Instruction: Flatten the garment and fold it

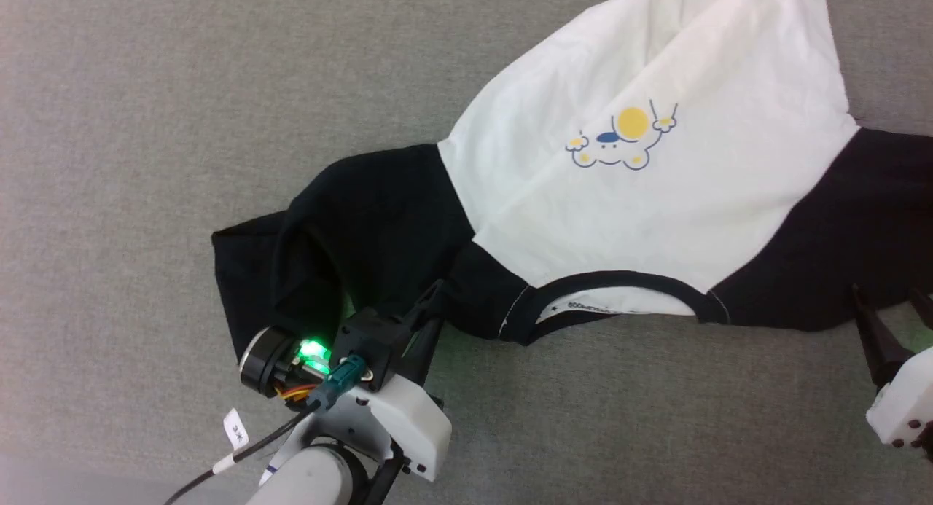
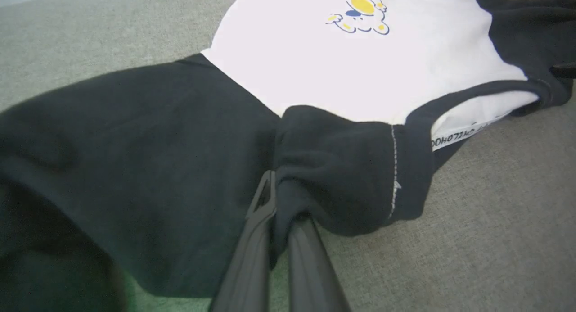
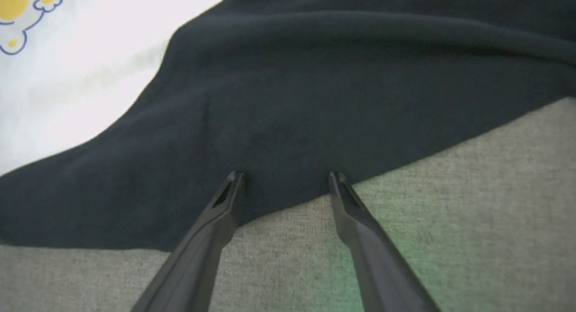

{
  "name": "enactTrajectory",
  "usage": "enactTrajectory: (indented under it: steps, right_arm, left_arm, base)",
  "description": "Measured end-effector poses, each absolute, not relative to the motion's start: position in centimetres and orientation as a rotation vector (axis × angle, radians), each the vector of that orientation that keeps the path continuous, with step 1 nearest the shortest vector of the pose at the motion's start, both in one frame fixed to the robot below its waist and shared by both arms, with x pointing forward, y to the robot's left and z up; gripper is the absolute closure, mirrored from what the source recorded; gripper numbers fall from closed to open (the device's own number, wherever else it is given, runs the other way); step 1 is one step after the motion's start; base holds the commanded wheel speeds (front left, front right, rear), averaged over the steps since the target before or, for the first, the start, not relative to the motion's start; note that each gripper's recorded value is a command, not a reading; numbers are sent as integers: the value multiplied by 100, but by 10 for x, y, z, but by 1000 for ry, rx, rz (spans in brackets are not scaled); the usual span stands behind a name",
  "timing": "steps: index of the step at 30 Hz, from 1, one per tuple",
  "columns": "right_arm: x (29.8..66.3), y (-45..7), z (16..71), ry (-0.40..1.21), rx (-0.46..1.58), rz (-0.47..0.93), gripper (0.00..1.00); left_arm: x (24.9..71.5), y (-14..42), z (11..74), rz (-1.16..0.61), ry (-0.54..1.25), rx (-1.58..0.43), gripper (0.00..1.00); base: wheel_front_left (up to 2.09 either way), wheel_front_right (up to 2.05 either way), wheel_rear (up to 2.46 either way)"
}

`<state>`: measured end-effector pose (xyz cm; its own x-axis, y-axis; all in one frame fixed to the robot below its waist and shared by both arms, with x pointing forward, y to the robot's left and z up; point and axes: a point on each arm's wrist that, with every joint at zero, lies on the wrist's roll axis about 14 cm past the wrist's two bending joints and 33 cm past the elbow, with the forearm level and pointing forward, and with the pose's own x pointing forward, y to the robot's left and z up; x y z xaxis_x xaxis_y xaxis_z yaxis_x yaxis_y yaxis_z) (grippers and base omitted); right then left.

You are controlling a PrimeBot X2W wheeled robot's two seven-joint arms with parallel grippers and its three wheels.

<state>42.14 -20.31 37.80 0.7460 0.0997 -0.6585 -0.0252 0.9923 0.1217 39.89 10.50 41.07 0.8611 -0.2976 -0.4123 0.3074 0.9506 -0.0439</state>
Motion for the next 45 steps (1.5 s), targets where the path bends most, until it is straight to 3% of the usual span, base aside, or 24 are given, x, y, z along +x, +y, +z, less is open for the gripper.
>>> enactTrajectory:
  steps: [15, 18, 19, 24, 30, 45]
  right_arm:
    - [440, -187, 355, 924, -70, 212, 0]
    - [442, -186, 355, 962, -135, 250, 97]
    - [443, -185, 355, 967, -147, 261, 100]
    - [447, -183, 360, 953, -165, 278, 100]
    - [454, -179, 376, 822, -76, 244, 100]
    - [475, -188, 530, 114, 115, 129, 100]
  left_arm:
    - [397, 110, 400, -302, 462, 16, 100]
    - [395, 111, 397, -302, 475, 10, 100]
    - [395, 111, 396, -300, 477, 11, 100]
    - [395, 114, 398, -291, 466, 6, 100]
    - [402, 115, 421, -279, 361, 1, 100]
    - [424, 117, 555, -231, -148, -126, 100]
  base:
    - [0, 0, 0]
    - [0, 0, 0]
    - [0, 0, 0]
    - [0, 0, 0]
    - [0, 0, 0]
    - [0, 0, 0]
